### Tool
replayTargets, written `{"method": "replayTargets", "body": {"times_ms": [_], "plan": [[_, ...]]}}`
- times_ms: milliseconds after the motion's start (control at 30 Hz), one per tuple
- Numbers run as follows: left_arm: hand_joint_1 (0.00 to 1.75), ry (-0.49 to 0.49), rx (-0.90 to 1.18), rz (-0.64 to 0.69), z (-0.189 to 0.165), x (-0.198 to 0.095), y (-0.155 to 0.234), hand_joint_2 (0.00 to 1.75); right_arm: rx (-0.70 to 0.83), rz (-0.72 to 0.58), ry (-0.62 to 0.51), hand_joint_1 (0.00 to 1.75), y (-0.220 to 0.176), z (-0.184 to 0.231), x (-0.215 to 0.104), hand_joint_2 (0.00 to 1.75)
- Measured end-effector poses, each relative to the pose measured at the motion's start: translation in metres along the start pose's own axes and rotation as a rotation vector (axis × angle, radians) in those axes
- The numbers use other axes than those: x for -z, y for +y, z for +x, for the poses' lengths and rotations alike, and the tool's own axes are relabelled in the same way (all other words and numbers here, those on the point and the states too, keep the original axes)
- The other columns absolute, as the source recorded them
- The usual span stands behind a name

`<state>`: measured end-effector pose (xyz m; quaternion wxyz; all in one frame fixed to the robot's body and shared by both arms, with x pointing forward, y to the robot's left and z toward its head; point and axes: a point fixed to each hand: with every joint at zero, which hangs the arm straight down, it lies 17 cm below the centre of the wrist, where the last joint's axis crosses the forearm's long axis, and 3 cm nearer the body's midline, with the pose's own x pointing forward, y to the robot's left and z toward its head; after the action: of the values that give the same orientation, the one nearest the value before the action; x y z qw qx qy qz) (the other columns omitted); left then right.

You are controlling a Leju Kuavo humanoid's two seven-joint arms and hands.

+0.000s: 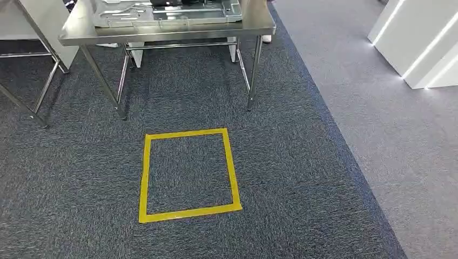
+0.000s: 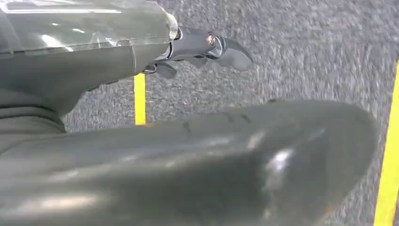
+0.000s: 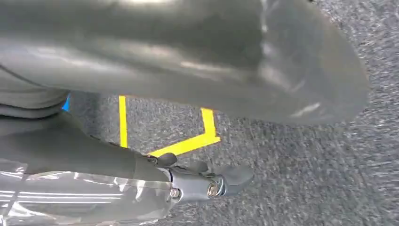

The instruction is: Take the parts from the cabinet and place them on the table.

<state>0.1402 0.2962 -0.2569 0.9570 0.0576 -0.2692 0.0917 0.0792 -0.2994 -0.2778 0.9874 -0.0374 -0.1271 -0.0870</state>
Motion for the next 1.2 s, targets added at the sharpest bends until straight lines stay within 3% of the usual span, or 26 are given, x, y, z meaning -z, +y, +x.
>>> {"method": "replayTargets", "body": {"times_ms": [767,933,1200], "plan": [[0.00,0.011,0.008,0.004,-0.002,0.001,0.004,0.00,0.045,0.015,-0.017,0.00,0.006,0.002,-0.001,0.00],[0.00,0.009,0.010,0.010,-0.001,0.001,0.007,0.00,0.090,0.009,0.070,0.00,0.006,-0.010,-0.001,0.00],[0.00,0.013,0.021,0.031,-0.003,0.001,0.015,0.00,0.076,0.006,0.078,0.00,0.005,-0.014,-0.001,0.00]]}}
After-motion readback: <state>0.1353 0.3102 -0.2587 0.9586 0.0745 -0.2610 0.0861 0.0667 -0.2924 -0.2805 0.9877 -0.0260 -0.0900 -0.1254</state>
